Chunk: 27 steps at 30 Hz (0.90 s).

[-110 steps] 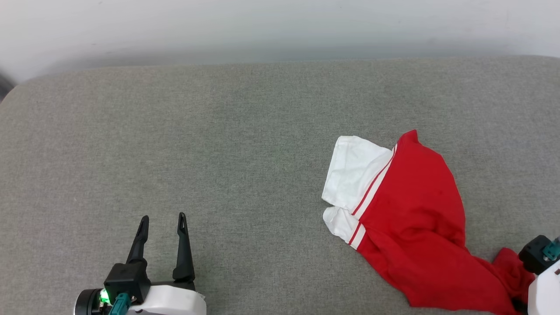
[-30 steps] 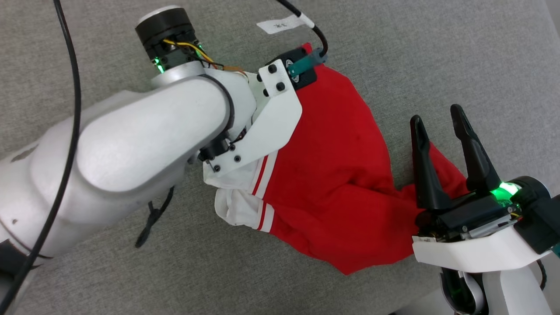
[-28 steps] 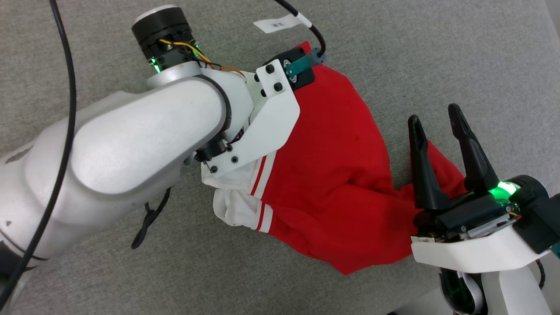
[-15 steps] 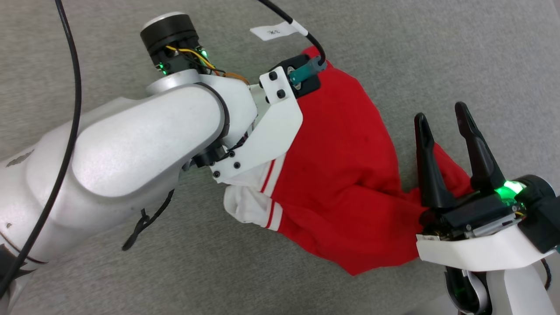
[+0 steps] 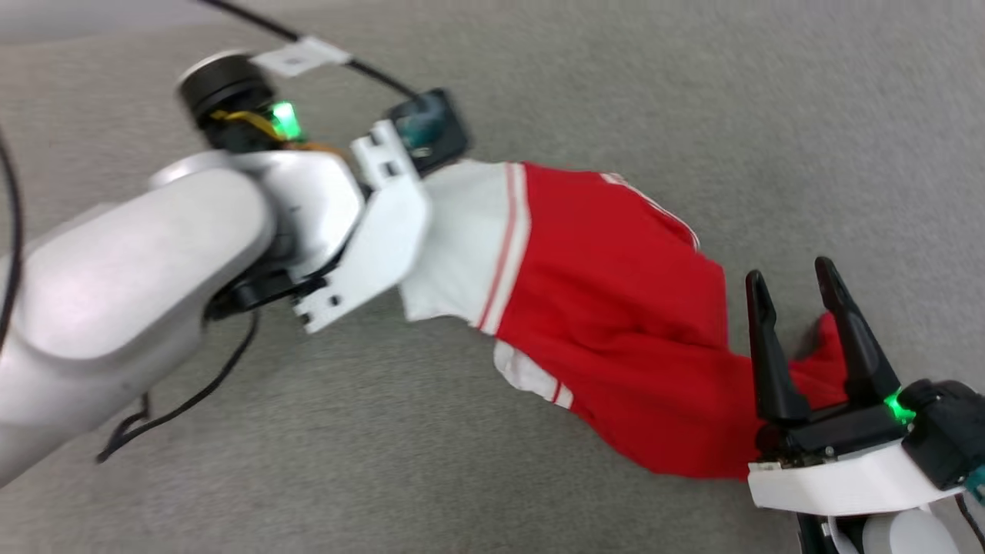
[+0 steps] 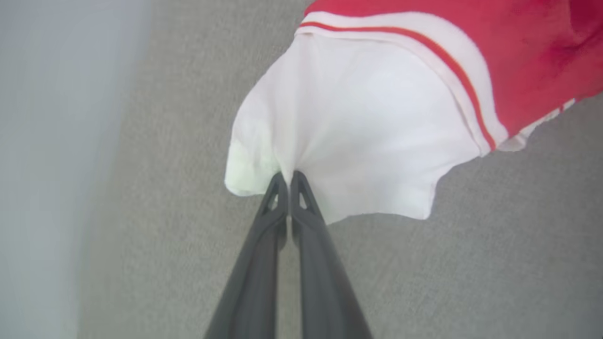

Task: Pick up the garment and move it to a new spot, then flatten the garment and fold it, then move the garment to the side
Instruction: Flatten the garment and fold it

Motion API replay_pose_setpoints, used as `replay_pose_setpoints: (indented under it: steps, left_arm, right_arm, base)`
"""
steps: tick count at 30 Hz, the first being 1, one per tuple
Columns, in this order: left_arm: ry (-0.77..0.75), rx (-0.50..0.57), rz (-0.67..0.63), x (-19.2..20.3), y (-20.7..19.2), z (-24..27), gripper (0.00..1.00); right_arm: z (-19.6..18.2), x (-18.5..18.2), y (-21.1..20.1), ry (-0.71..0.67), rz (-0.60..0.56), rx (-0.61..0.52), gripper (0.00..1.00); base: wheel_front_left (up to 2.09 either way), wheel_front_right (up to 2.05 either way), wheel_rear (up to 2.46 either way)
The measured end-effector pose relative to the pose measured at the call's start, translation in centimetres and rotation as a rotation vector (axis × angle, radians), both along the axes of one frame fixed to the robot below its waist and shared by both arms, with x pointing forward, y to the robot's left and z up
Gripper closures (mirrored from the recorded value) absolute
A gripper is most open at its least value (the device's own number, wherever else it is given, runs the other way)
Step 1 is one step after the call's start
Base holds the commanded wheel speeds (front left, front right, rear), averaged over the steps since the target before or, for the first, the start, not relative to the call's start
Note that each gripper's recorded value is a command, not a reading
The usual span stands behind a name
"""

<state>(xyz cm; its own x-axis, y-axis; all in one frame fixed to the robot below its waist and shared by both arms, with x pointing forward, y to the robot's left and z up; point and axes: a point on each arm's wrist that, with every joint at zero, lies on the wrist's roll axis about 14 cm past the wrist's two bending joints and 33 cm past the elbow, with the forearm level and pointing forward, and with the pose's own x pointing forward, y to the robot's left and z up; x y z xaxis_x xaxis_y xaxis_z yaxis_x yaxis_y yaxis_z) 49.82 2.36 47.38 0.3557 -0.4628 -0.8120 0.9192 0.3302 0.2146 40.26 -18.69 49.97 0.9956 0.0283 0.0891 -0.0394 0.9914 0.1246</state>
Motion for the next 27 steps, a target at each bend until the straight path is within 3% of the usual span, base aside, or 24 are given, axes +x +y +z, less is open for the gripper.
replay_pose_setpoints:
  steps: [14, 15, 21, 23, 24, 25, 27]
  left_arm:
    - [0.215, 0.158, 0.535, -7.8, 19.8, -5.8, 1.00]
    - [0.289, 0.167, 0.598, -9.5, 21.3, -7.7, 1.00]
    - [0.346, 0.170, 0.640, -11.1, 21.9, -9.5, 1.00]
    - [0.326, 0.143, 0.647, -10.9, 21.7, -9.4, 0.95]
    - [0.313, 0.121, 0.649, -10.8, 21.4, -9.3, 0.29]
    - [0.288, 0.088, 0.653, -10.6, 21.0, -9.1, 0.00]
    - [0.215, 0.002, 0.643, -9.6, 19.9, -7.9, 0.00]
  right_arm:
    - [1.4, -0.2, 4.3, -0.046, 0.128, 0.033, 0.00]
    - [0.8, -0.2, 4.1, -0.028, 0.122, 0.030, 0.00]
    - [0.1, -0.3, 3.6, -0.003, 0.107, 0.026, 0.00]
    - [0.0, -0.4, 3.5, -0.002, 0.105, 0.025, 0.00]
    - [0.1, -0.5, 3.6, -0.003, 0.106, 0.021, 0.00]
    - [0.3, -0.6, 3.6, -0.007, 0.108, 0.017, 0.00]
    - [0.9, -0.7, 3.4, -0.025, 0.103, 0.009, 0.00]
  base:
    - [0.00, 0.00, 0.00]
    - [0.00, 0.00, 0.00]
    - [0.00, 0.00, 0.00]
    - [0.00, 0.00, 0.00]
    - [0.00, 0.00, 0.00]
    - [0.00, 0.00, 0.00]
    - [0.00, 0.00, 0.00]
